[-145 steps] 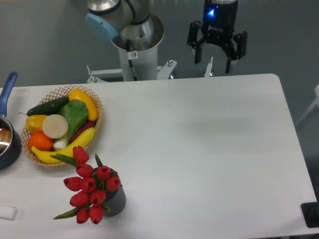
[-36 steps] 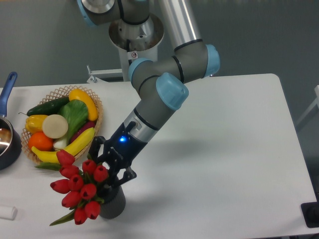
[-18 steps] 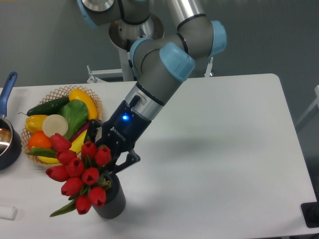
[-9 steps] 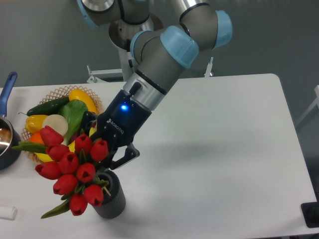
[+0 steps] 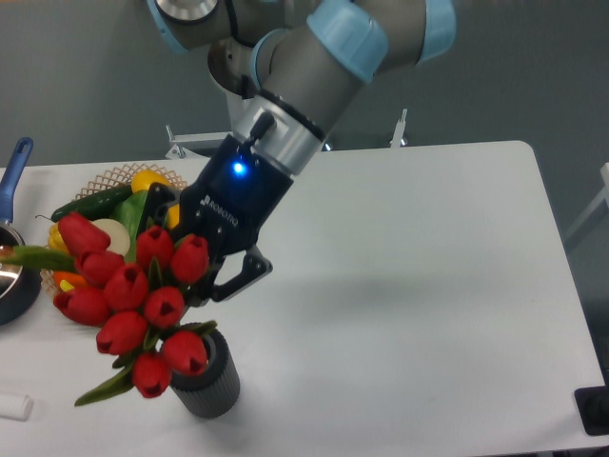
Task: Pick up the flowers from the vase
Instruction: 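Carry the tulip bunch up and away from the vase over the table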
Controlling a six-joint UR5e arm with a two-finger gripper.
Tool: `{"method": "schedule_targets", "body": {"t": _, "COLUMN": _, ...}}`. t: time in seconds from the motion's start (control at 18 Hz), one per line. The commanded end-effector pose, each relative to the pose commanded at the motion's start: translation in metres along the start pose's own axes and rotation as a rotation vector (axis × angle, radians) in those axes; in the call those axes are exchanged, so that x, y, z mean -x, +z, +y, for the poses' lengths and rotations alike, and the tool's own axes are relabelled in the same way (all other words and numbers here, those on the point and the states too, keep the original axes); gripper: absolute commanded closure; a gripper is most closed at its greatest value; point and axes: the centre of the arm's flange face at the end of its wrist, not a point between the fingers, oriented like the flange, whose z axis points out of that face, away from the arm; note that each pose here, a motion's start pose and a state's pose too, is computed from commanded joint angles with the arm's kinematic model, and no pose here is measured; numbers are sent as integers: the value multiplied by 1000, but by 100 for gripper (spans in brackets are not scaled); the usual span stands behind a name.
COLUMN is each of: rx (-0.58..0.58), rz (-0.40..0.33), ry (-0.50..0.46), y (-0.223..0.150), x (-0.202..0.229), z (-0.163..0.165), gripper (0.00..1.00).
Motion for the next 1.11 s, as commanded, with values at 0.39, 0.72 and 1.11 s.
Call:
{"method": "schedule_targets", "body": {"t": 0.39, "rx": -5, "rz": -154, "ry": -86, "y": -76, "x": 55, "z": 31, "gripper": 52}}
{"method": "schedule_targets", "body": {"t": 0.72, "rx": 1, "rz": -286, "ry": -109, "y": -144, "x": 113, "z": 74, "gripper": 52}}
{"method": "schedule_targets", "body": {"t": 1.11, "rx": 44, "rz": -330, "ry": -55, "y": -174, "x": 142, "z": 136, "gripper": 52}}
